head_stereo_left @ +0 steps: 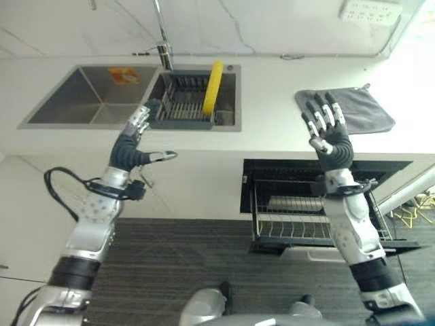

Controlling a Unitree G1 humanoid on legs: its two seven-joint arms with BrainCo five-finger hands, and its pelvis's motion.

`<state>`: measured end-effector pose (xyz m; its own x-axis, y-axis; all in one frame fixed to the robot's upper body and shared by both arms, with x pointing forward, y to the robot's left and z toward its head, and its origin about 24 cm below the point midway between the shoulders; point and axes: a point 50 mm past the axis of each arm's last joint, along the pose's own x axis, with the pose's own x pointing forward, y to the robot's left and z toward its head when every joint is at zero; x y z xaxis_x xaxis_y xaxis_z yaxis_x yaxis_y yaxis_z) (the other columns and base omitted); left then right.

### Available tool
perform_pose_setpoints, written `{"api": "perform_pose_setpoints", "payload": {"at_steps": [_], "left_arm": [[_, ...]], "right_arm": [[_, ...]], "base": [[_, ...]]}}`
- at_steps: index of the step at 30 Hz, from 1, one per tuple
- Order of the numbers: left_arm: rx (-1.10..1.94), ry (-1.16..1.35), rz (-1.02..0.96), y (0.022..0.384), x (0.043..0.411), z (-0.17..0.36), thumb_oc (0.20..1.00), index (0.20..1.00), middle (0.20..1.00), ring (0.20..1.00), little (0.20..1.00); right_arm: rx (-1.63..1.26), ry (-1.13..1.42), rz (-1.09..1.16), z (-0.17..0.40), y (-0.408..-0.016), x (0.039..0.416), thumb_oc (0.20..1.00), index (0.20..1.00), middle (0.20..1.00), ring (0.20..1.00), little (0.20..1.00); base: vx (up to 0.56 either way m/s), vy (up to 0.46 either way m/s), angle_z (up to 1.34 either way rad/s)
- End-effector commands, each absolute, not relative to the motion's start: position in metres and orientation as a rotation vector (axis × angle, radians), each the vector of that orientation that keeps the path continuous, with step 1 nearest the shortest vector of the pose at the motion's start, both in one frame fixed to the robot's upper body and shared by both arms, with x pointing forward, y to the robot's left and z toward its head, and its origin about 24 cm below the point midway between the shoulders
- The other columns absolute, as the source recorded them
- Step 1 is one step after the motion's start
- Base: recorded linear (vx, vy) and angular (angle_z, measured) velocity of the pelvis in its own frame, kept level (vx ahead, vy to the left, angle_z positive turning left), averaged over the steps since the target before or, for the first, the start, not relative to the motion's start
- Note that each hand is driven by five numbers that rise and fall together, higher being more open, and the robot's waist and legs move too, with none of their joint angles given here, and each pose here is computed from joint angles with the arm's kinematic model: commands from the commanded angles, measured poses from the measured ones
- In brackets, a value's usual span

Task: Place the dishes in the dishwasher.

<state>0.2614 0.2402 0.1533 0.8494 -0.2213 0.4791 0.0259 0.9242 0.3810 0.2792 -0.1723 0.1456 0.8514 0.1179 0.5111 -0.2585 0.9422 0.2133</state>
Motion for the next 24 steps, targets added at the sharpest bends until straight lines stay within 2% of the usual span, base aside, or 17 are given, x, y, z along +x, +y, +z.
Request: {"api": "perform_pose_setpoints", "payload": {"at_steps": [1,10,19,24], "left_arm": [[0.393,-0.647,-0.148,0.228,0.255,0.166,1.000,1.000,1.000,1.000,1.000],[0.379,-0.607,-0.125,0.222,0.260,0.152,1.000,1.000,1.000,1.000,1.000],[0.343,-0.605,-0.223,0.203,0.270,0.150,1.000,1.000,1.000,1.000,1.000],[0.325,-0.606,-0.195,0.208,0.265,0.151,1.000,1.000,1.000,1.000,1.000]], "right_arm": [[0.262,-0.682,0.210,0.171,-0.179,0.272,1.000,1.000,1.000,1.000,1.000],[0.247,-0.672,0.235,0.178,-0.180,0.278,1.000,1.000,1.000,1.000,1.000],[0.196,-0.638,0.186,0.168,-0.188,0.275,1.000,1.000,1.000,1.000,1.000],[0.178,-0.637,0.193,0.168,-0.193,0.270,1.000,1.000,1.000,1.000,1.000]], "base": [[-0.09,0.060,-0.10],[-0.04,-0.078,-0.04],[-0.04,0.017,0.21],[0.06,-0.030,0.14]]}}
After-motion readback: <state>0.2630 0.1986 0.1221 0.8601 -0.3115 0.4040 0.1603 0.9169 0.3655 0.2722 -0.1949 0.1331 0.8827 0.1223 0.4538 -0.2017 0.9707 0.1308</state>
